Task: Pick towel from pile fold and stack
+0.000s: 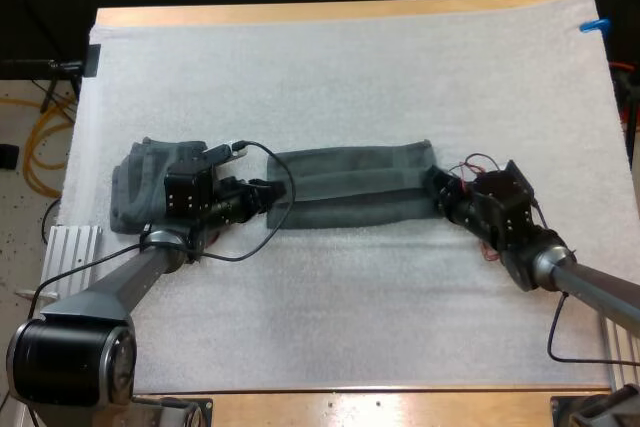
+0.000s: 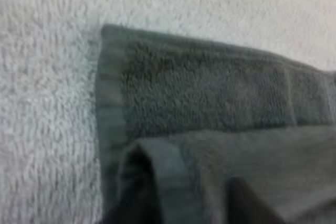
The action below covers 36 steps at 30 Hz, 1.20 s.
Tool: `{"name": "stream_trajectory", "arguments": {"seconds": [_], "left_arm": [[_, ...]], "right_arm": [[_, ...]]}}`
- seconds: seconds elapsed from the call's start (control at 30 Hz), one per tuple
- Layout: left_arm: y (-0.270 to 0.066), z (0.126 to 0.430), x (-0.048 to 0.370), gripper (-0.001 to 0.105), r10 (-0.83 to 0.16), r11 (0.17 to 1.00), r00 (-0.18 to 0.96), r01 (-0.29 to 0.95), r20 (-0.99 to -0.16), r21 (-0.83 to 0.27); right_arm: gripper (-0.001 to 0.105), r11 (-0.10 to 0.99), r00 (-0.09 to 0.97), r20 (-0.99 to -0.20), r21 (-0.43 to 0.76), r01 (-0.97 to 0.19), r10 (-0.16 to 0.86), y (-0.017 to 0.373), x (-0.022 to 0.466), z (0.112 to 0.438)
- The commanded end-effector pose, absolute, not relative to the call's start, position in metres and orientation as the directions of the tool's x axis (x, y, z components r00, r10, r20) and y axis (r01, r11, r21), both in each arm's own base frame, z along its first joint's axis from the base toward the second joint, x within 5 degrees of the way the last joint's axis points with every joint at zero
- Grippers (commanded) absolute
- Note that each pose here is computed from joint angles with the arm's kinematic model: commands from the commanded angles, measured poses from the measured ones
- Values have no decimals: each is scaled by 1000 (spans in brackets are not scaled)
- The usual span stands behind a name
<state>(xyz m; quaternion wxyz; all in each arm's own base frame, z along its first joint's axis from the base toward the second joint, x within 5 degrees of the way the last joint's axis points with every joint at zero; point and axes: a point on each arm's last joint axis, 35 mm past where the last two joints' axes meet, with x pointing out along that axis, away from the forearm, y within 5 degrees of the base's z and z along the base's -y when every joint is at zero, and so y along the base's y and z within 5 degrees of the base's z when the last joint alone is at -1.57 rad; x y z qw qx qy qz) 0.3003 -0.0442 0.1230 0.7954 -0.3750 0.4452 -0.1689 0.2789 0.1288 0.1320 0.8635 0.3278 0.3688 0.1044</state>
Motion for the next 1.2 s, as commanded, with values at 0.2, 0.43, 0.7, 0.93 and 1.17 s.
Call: {"name": "stream_trajectory", "arguments": {"seconds": [0.2, 0.43, 0.7, 0.93, 1.17], "left_arm": [[-48, 159, 326, 67, -660, 625, 593, 91, -462, -775], [-45, 228, 318, 67, -609, 693, 700, 242, -371, -680], [-39, 289, 266, 77, -556, 782, 744, 318, -370, -536], [-35, 314, 213, 83, -552, 790, 713, 282, -432, -544], [-32, 316, 181, 83, -548, 802, 663, 242, -510, -546]], "right_arm": [[62, 814, 835, -345, 549, -190, 428, 126, 304, 165], [62, 865, 837, -280, 337, -373, 470, 131, 314, 218], [62, 904, 821, -379, 155, -398, 426, 120, 289, 277], [62, 920, 731, -566, 153, -362, 381, 102, 245, 306], [62, 949, 657, -698, 108, -296, 284, 91, 227, 298]]}}
